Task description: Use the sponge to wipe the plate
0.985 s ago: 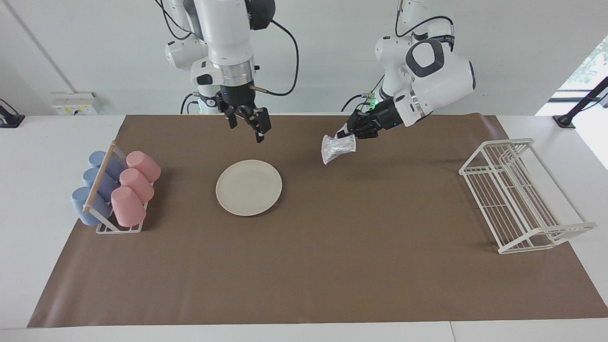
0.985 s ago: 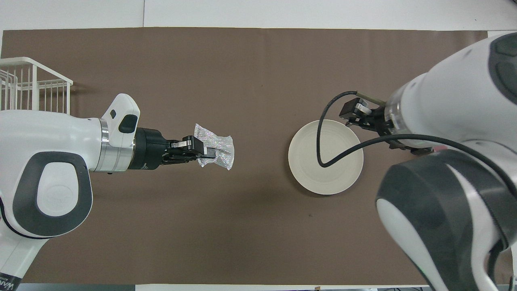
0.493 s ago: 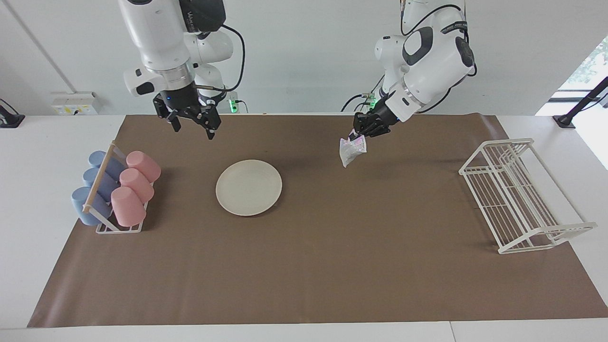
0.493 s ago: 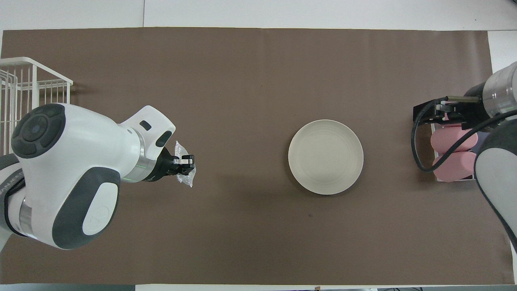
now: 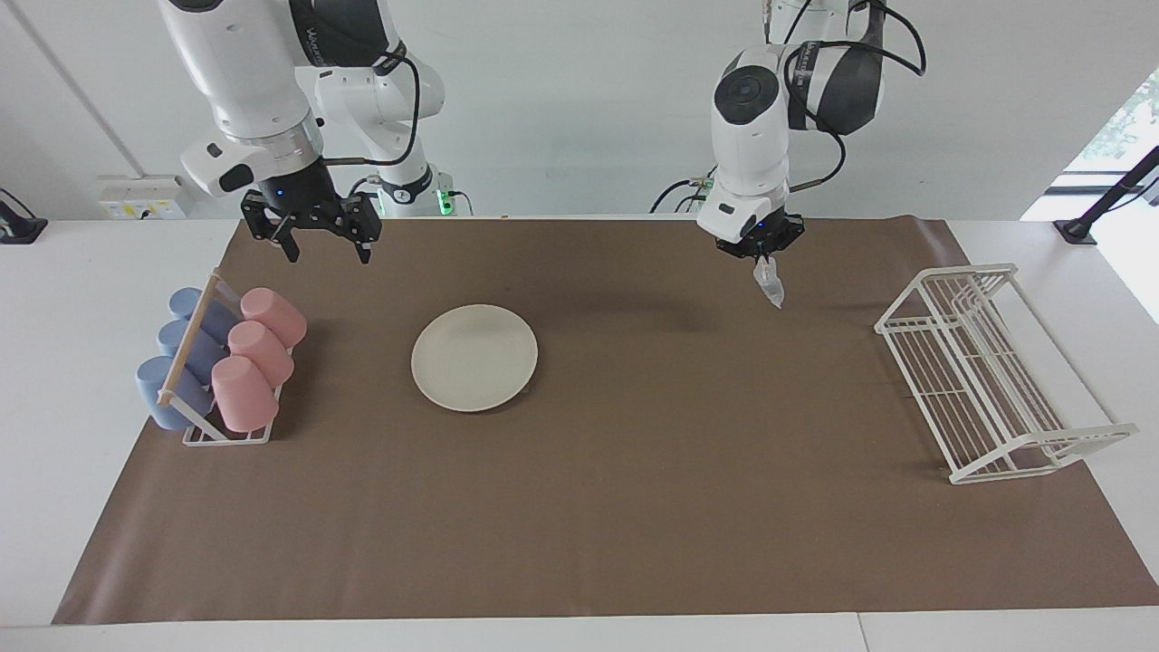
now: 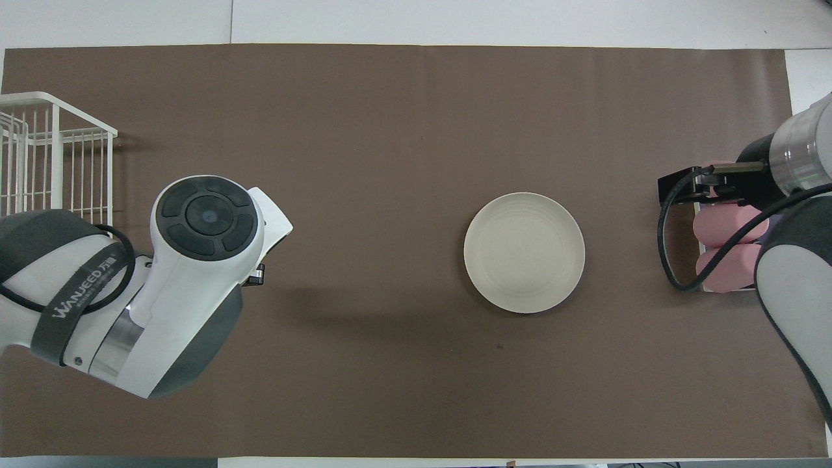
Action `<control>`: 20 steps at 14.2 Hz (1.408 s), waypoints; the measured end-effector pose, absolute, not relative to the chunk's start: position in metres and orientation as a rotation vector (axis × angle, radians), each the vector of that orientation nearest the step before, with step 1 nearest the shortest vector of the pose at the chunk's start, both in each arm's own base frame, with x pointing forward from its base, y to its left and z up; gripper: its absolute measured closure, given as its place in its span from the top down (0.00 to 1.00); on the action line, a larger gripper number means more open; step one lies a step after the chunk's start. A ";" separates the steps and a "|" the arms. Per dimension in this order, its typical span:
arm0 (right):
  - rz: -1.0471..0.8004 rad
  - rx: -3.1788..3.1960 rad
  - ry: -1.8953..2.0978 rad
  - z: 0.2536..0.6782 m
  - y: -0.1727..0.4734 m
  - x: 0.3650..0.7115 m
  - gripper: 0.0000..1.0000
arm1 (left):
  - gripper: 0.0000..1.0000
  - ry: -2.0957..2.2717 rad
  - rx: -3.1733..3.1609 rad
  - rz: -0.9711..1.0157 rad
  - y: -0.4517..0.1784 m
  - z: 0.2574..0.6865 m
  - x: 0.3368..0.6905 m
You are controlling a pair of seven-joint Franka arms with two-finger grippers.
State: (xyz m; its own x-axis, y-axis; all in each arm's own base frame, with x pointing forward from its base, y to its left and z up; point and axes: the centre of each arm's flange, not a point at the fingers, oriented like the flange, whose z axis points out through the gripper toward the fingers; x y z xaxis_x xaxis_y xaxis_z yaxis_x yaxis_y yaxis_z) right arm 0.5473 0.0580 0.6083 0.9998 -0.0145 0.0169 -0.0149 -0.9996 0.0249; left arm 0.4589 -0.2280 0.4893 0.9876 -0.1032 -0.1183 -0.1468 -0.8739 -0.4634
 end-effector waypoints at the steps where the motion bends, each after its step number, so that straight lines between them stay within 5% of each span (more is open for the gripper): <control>1: 0.026 3.117 -0.023 0.608 0.057 0.547 1.00 | 0.07 0.190 -2.556 0.119 -0.225 0.485 0.462; 12: 0.024 3.119 0.052 0.622 -0.038 0.547 1.00 | 0.07 0.236 -1.812 0.029 -0.136 0.409 0.559; 20: 0.039 3.119 0.095 0.627 -0.040 0.547 1.00 | 0.07 0.184 -1.878 0.023 -0.045 0.382 0.617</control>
State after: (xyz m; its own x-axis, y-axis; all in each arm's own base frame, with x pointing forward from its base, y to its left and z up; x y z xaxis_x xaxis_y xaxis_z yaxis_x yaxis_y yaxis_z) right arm 0.5469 -0.0398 0.6274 0.9979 0.0608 0.0243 0.0603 -0.9979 0.0216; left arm 0.6174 -0.0450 0.3821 0.9874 -0.1153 -0.1083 -0.1384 -0.2983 -0.9444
